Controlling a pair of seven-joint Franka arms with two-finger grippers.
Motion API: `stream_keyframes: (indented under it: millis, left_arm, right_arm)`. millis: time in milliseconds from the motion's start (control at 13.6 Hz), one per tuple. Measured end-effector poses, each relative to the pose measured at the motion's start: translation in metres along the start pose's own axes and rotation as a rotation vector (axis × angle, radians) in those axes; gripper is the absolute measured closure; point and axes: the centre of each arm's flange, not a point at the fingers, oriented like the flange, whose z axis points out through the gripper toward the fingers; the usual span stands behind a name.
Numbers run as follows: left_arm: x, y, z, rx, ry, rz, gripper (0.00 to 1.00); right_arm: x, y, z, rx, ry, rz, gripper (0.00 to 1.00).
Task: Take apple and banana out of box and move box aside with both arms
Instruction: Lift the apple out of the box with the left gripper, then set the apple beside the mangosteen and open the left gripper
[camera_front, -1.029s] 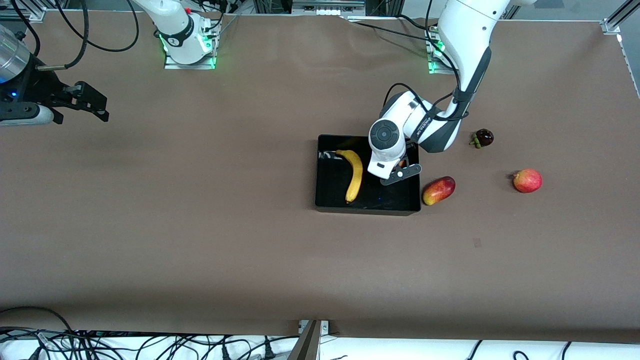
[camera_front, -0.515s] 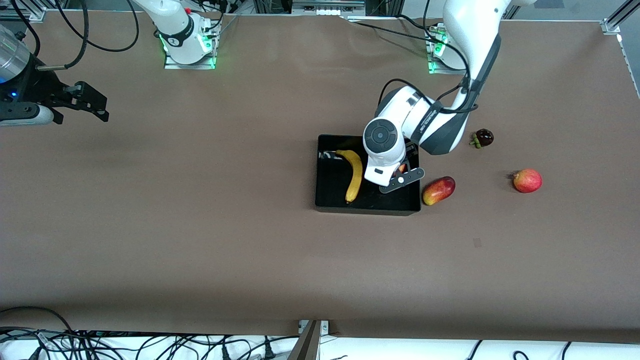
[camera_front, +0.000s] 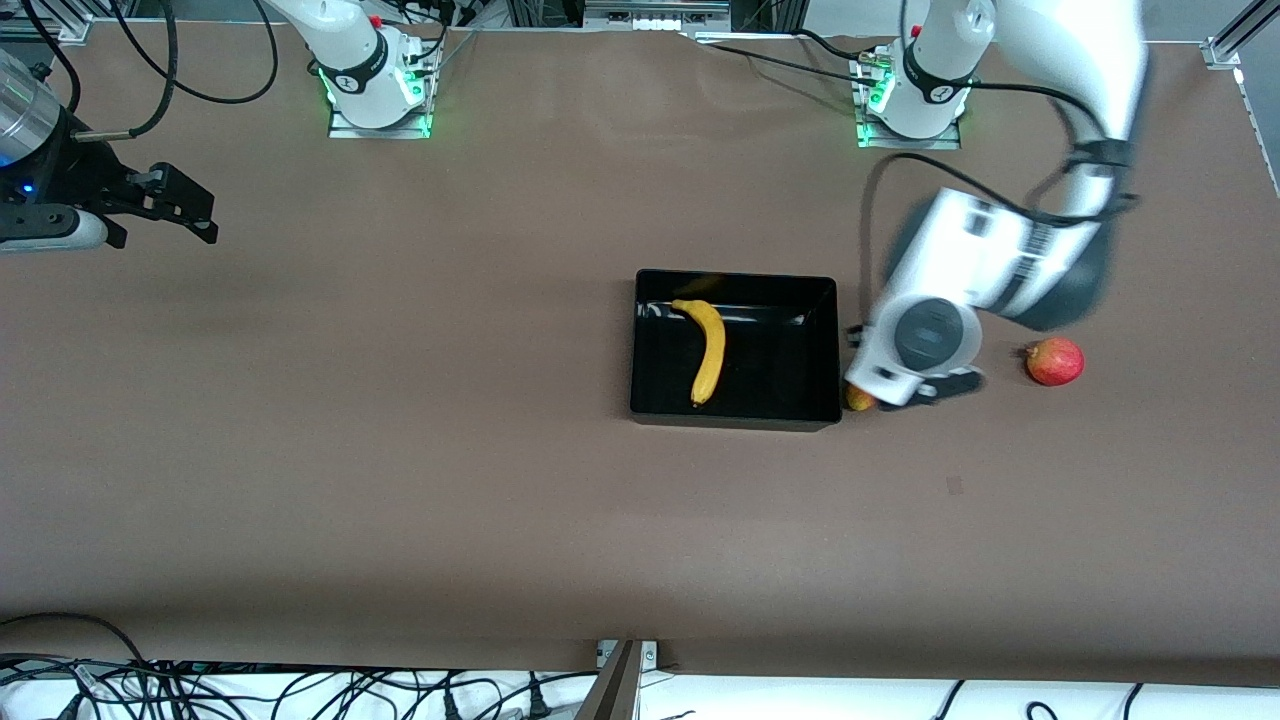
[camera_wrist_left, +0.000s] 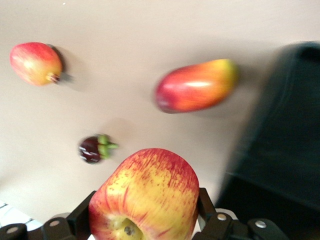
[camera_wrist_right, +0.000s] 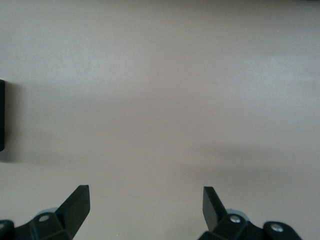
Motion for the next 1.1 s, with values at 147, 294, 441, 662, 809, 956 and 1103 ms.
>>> stream_keyframes:
  millis: [147,294,441,662,809,956,1103]
  left_arm:
    - [0.001,-0.026,0.048,0.013,-0.084,0.035,0.19]
    - [-0.012,-0.011,0.103,0.004,-0.060,0.069,0.19]
    - [-0.027,0.004,0.160,-0.024,-0.009,0.101,0.19]
    - [-0.038,0.008,0.203,-0.046,0.015,0.114,0.19]
    - [-0.039,0.007,0.203,-0.050,0.021,0.113,0.04]
    - [-0.040,0.004,0.192,-0.055,0.037,0.107,0.00]
    - [-0.044,-0.002,0.160,-0.054,0.053,0.101,0.00]
  right_arm:
    - [0.000,0.000,0.000,0.000,0.000,0.000,0.00]
    - [0.000,0.000,0.000,0.000,0.000,0.000,0.00]
    - [0.000,0.000,0.000,0.000,0.000,0.000,0.00]
    - [0.000,0.000,0.000,0.000,0.000,0.000,0.00]
    - [0.000,0.000,0.000,0.000,0.000,0.000,0.00]
    - [0.000,0.000,0.000,0.000,0.000,0.000,0.00]
    - [0.000,0.000,0.000,0.000,0.000,0.000,0.00]
